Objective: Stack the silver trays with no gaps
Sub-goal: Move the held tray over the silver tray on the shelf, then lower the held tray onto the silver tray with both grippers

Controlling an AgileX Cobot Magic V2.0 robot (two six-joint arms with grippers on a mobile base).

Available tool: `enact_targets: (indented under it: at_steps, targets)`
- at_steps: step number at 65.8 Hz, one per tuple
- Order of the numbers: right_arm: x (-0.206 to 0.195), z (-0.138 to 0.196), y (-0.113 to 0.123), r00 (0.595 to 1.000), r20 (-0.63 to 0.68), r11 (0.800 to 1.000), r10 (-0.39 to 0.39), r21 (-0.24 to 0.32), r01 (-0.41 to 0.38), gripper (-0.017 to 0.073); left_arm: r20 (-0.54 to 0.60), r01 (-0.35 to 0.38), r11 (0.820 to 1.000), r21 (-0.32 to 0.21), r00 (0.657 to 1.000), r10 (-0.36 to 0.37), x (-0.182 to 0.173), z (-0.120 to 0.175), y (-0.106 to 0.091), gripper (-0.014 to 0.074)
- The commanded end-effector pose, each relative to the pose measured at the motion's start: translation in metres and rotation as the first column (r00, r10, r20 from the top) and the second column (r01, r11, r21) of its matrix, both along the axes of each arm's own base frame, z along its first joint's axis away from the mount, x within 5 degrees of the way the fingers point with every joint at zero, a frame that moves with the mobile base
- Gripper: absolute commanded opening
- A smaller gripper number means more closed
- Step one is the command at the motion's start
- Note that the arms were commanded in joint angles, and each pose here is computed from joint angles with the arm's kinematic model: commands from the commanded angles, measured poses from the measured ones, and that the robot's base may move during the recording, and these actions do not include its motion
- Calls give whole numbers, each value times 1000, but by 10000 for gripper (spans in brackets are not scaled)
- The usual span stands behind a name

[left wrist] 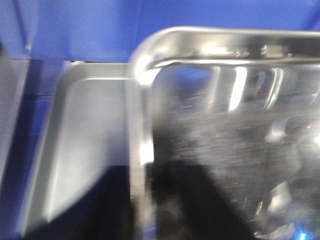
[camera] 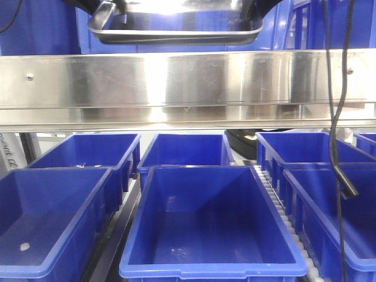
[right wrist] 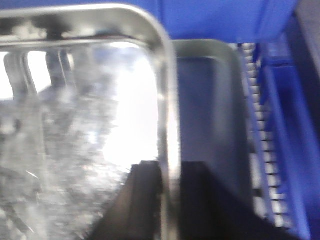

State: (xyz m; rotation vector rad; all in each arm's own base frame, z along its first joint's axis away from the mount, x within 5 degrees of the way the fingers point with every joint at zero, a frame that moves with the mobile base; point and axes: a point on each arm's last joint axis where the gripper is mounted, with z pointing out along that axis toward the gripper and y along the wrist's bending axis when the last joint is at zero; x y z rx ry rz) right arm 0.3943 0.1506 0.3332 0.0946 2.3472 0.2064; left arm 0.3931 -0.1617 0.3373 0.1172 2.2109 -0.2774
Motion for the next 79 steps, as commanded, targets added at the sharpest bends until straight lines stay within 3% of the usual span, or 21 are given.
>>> enact_targets:
  at_steps: [1, 6, 41, 46, 55, 63, 79]
  targets:
    - [1, 10, 5, 998, 63, 999, 21, 31, -23, 269, 62, 25, 999, -44, 998, -22, -3, 13, -7, 288]
    - [2, 10, 5, 998, 65, 999, 20, 26, -22, 330, 63, 23, 999, -42, 998, -20, -2, 13, -6, 288]
    - [3, 10, 2, 997, 70, 1000, 15, 18, -16, 326, 76, 14, 1000, -27, 997, -12, -1, 16, -1, 278]
    - [2, 12, 1, 997, 71, 1000, 14, 19, -15, 281, 87, 15, 999, -32, 996, -12, -3, 21, 0, 230]
    - [-6, 26, -1, 995, 101, 999, 14, 31, -17, 78, 135, 19, 998, -52, 991, -11, -15, 42, 4, -32]
    - [-17, 46, -6, 989, 148, 999, 13, 50, -20, -90, 192, 23, 997, -74, 981, -9, -28, 65, 10, 8]
    - [-52, 98, -20, 965, 263, 993, 0, 112, -31, -79, 267, 29, 992, -119, 964, 4, -60, 105, 23, -16]
